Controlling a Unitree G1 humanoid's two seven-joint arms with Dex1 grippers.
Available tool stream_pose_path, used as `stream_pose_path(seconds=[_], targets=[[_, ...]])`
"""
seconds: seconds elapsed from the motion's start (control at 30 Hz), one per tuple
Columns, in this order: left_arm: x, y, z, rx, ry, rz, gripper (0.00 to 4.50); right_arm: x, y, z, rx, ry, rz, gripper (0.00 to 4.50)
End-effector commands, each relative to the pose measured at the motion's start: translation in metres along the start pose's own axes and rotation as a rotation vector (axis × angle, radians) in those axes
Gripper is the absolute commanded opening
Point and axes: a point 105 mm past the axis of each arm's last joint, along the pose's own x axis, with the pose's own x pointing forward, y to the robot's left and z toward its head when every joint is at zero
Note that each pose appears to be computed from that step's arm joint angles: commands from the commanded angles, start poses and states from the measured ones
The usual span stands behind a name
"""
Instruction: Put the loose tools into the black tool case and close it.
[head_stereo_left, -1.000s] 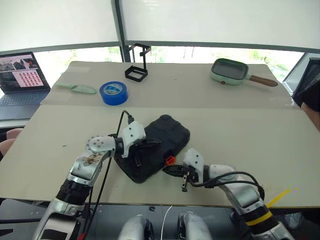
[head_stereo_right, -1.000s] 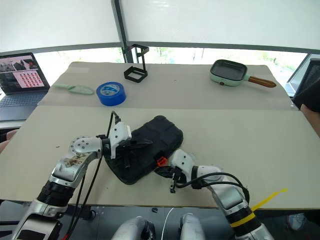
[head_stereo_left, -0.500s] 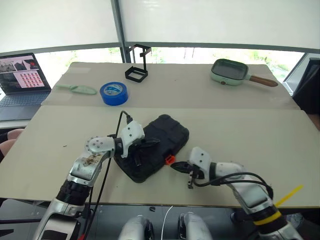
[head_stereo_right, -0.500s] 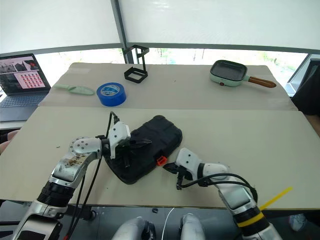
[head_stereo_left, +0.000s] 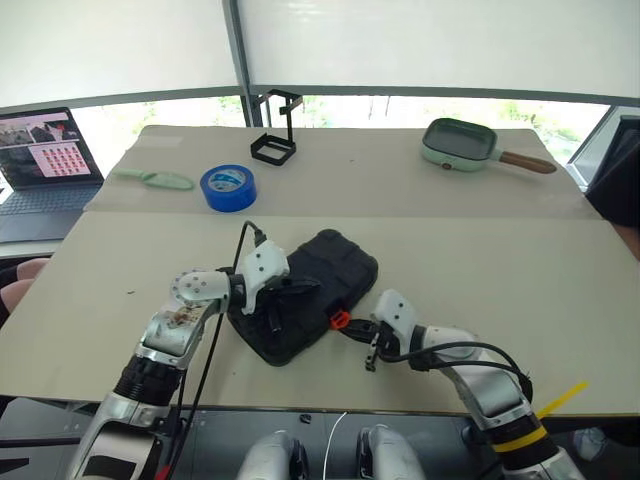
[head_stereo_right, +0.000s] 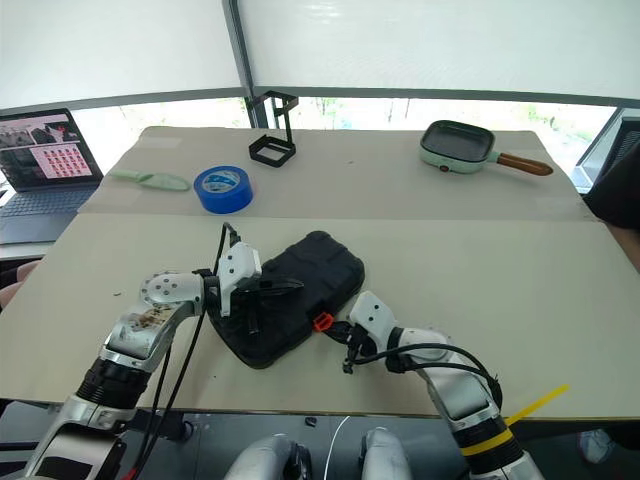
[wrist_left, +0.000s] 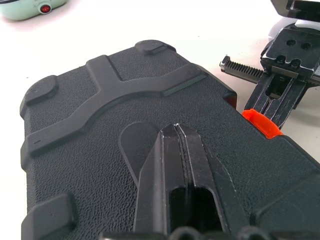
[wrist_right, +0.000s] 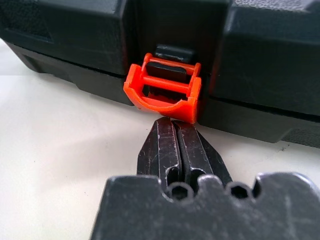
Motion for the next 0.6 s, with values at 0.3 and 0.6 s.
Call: stream_pose_path(seconds=[0.3, 0.6], targets=[[0.002, -0.023, -0.061, -0.17, 0.172, -0.063, 0.0, -0.025, -0.004, 0.067, 0.022, -0.258, -0.029, 0.01], [0.002, -0.025, -0.065, -0.183, 0.177, -0.062, 0.0, -0.018, 0.008, 0.076, 0.061, -0.274, 0.047, 0.01]])
